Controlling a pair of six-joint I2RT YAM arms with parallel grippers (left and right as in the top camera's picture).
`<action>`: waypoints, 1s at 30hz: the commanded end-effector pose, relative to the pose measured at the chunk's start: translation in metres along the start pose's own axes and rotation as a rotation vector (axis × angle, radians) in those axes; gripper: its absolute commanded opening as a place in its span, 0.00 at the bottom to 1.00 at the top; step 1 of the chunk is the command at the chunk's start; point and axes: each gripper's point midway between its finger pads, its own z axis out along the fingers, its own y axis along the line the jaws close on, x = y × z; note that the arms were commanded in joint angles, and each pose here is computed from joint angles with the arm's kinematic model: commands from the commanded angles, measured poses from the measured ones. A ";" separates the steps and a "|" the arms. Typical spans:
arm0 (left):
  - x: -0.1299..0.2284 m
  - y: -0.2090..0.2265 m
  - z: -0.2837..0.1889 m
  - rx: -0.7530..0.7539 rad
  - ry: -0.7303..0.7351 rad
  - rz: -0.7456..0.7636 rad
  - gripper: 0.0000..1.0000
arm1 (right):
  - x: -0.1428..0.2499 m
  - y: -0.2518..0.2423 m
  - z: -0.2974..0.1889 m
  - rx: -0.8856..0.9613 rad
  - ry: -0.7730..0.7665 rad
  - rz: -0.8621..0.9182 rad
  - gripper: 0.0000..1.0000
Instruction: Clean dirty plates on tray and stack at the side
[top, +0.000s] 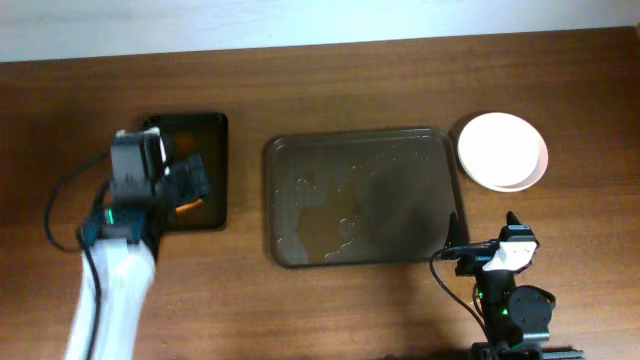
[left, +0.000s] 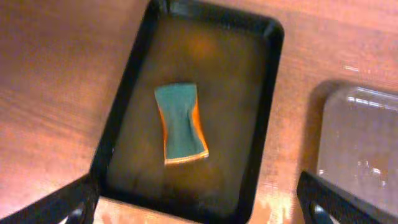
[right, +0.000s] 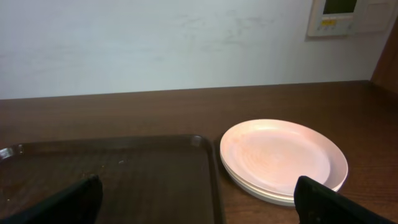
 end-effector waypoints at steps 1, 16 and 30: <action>0.032 0.011 -0.041 0.048 -0.215 -0.005 1.00 | 0.004 -0.003 0.000 0.016 0.006 0.004 0.98; 0.068 0.013 -0.093 0.235 -0.799 -0.042 1.00 | 0.004 -0.003 0.000 0.016 0.006 0.004 0.98; 0.098 0.006 -0.057 0.169 -0.754 0.230 1.00 | 0.004 -0.003 0.000 0.016 0.006 0.004 0.98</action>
